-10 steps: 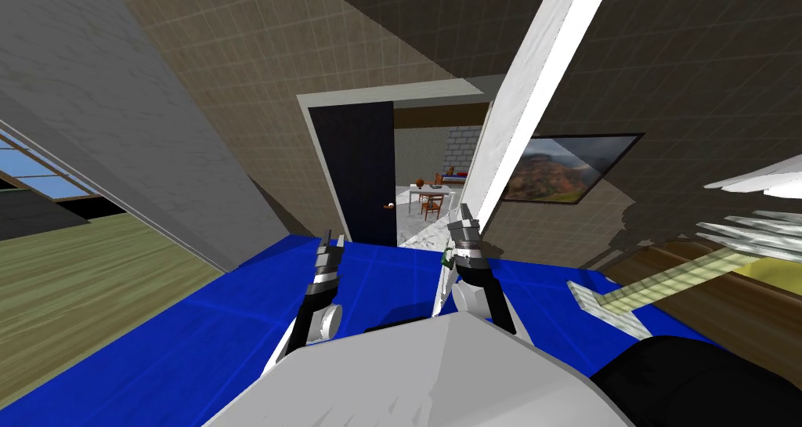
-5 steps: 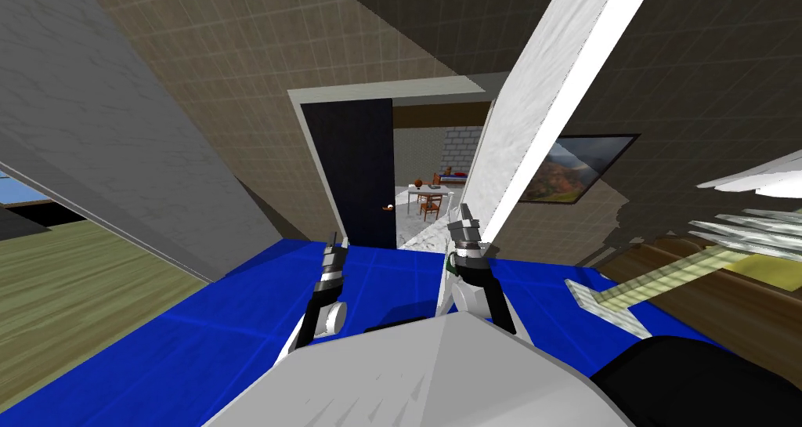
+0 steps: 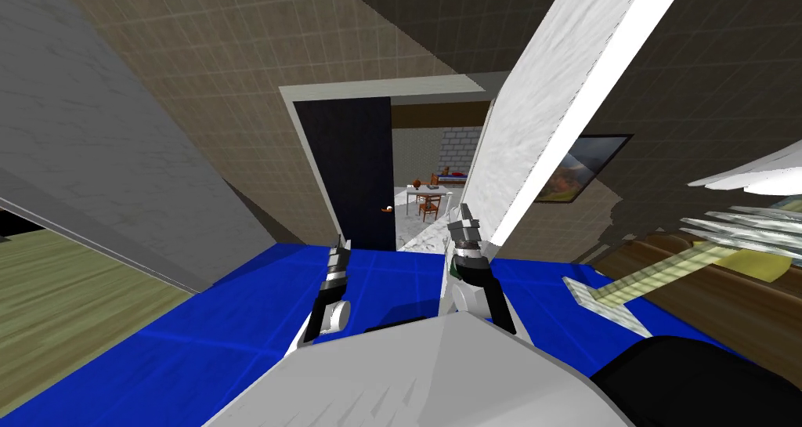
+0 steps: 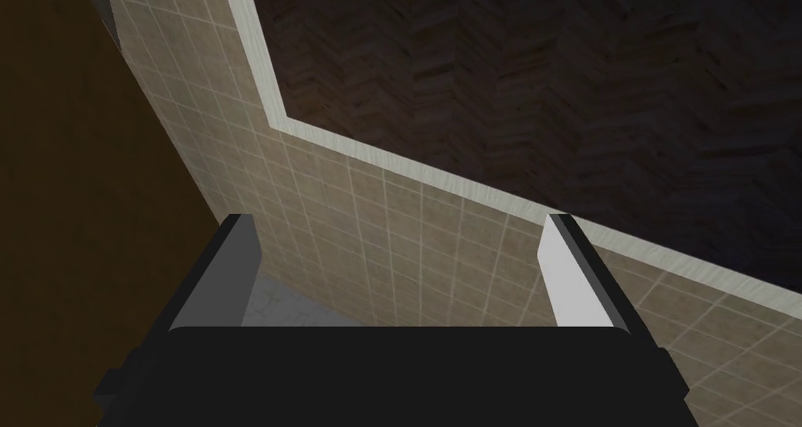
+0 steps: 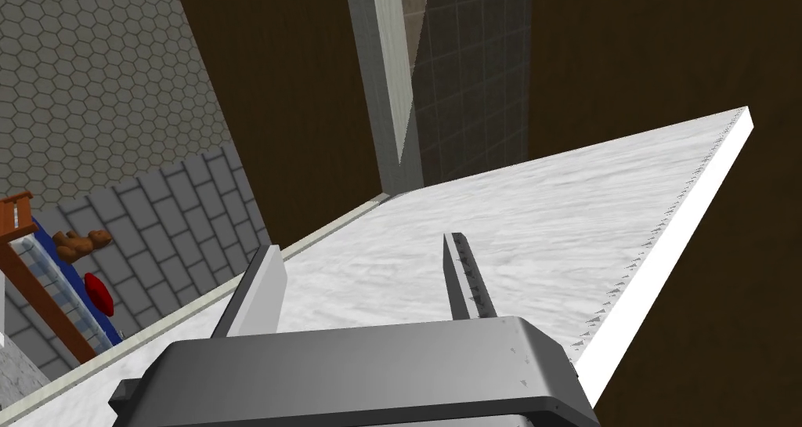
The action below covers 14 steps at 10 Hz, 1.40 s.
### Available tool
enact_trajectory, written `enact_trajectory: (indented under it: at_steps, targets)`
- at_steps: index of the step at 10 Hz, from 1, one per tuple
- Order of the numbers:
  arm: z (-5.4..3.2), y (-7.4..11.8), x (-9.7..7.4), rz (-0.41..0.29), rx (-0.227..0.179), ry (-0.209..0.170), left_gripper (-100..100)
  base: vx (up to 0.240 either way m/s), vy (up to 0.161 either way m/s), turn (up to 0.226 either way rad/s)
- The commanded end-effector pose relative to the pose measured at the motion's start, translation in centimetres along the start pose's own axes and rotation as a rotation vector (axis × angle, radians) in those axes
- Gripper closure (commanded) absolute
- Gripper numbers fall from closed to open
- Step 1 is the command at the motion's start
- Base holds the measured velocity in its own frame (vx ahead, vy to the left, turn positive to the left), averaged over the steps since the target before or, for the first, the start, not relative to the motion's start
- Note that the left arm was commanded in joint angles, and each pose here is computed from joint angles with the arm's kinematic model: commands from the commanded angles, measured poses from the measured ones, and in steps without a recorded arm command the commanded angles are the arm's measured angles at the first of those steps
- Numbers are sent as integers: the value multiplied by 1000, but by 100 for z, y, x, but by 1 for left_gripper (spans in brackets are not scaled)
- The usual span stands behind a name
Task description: Pull the door open
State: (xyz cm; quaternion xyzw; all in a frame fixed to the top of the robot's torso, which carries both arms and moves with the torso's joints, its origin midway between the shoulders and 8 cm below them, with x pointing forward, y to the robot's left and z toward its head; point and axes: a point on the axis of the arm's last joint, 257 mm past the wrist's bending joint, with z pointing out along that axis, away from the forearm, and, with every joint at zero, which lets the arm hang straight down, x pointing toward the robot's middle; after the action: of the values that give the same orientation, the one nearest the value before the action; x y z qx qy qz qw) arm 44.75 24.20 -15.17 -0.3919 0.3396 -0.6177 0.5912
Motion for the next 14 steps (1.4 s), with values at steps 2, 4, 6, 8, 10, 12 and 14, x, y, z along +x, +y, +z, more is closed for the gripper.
enact_trajectory:
  at_steps: [2,4,6,8,10,12,14]
  targets:
    - [-7,217,-22,-6,-31,-11,-100,98,47,-69]
    - [-24,383,-33,-9,-57,-21,-100,99,42,-80]
    - [-46,549,-47,-11,-84,-30,-100,93,47,-87]
    - [-52,676,-55,-13,-102,-40,-100,90,36,-73]
    - [-94,857,-76,-11,-135,-51,-100,83,46,-90]
    - [-123,1003,-93,-8,-161,-62,-100,100,46,-89]
    - [-151,1137,-110,-5,-185,-73,-100,92,36,-83]
